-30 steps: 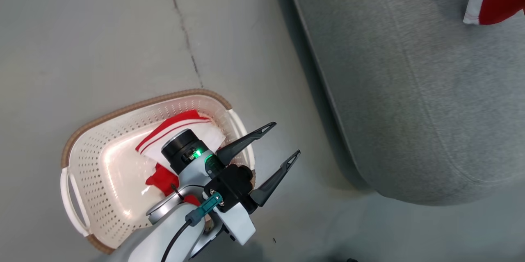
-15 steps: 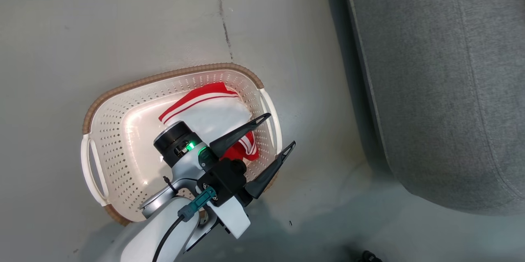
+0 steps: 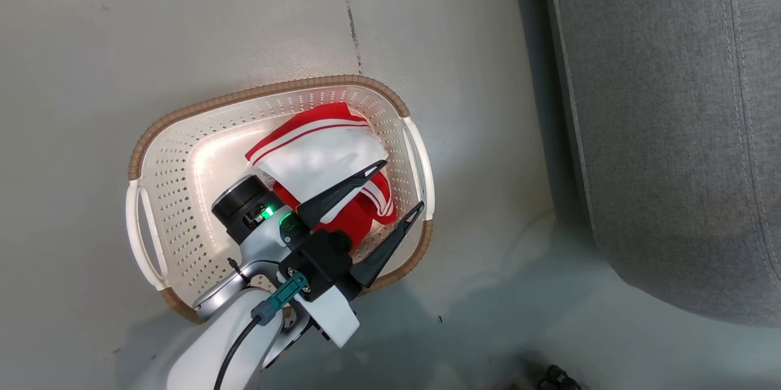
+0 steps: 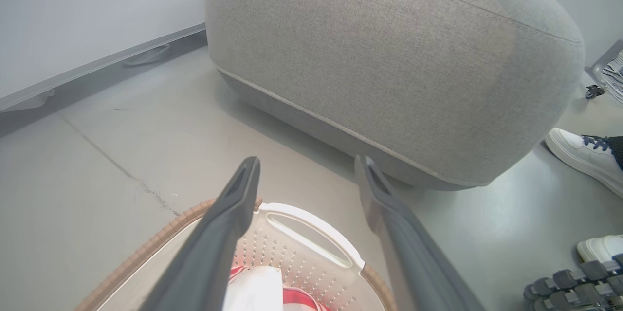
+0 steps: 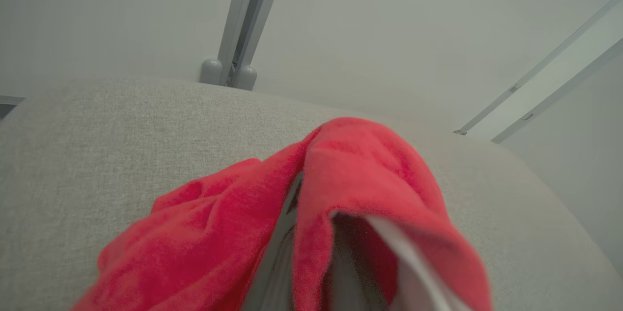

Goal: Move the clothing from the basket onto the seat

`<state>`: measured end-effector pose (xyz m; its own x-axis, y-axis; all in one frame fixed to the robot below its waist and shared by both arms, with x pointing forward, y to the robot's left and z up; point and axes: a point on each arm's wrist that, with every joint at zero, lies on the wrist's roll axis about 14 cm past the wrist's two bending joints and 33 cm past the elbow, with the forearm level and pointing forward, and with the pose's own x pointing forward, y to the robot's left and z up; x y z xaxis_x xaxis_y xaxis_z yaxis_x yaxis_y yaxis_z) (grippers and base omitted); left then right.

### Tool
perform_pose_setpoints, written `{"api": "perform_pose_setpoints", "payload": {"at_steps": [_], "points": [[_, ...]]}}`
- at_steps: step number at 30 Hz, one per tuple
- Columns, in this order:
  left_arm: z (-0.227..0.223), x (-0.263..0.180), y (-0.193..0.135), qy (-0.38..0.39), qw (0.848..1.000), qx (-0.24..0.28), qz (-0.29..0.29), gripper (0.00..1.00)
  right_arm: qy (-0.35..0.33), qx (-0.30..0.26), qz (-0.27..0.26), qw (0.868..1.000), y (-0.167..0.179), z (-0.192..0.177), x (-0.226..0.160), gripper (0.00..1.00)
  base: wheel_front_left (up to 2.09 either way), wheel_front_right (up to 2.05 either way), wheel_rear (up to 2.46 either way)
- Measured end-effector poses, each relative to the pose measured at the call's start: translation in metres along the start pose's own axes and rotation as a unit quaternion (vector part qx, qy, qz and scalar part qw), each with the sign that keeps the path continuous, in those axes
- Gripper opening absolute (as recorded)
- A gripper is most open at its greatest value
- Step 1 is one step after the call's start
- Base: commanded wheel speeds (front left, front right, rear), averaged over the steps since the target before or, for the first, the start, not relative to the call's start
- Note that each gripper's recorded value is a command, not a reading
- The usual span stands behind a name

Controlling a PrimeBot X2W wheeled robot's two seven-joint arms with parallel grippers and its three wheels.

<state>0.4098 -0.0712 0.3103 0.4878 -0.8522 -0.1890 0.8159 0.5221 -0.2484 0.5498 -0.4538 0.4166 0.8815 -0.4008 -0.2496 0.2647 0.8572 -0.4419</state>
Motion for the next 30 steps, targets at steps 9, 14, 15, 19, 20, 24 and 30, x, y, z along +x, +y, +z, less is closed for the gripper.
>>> {"api": "perform_pose_setpoints", "payload": {"at_steps": [9, 14, 15, 19, 20, 24, 30], "points": [[0.013, 0.000, -0.002, -0.010, 1.000, 0.008, 0.004, 1.00, 0.120, 0.042, 0.014, 0.992, 0.022, -0.066, -0.026, 0.00, 0.00, 0.00, 0.00], [0.014, -0.001, -0.004, -0.007, 1.000, 0.019, 0.000, 1.00, 0.115, 0.050, 0.009, 0.992, 0.016, -0.059, -0.025, 1.00, 0.00, 0.00, 0.00], [0.015, -0.001, -0.004, -0.008, 1.000, 0.020, 0.001, 1.00, 0.115, 0.049, 0.009, 0.992, 0.015, -0.058, -0.026, 1.00, 0.00, 0.00, 0.00], [0.024, 0.000, -0.010, -0.015, 1.000, 0.025, -0.004, 1.00, 0.112, 0.058, -0.004, 0.992, 0.001, -0.052, -0.031, 1.00, 0.00, 0.00, 0.00], [0.026, 0.001, -0.014, -0.017, 0.999, 0.030, -0.008, 1.00, 0.112, 0.058, -0.007, 0.992, -0.003, -0.050, -0.032, 1.00, 0.00, 0.00, 0.00], [0.048, 0.005, -0.028, -0.036, 0.998, 0.051, -0.019, 1.00, 0.113, 0.051, -0.014, 0.992, -0.020, -0.044, -0.047, 1.00, 0.00, 0.00, 0.00], [0.071, 0.003, -0.046, -0.055, 0.997, 0.050, -0.020, 1.00, 0.125, 0.036, -0.006, 0.991, -0.030, -0.039, -0.067, 1.00, 0.00, 0.00, 0.00]]}}
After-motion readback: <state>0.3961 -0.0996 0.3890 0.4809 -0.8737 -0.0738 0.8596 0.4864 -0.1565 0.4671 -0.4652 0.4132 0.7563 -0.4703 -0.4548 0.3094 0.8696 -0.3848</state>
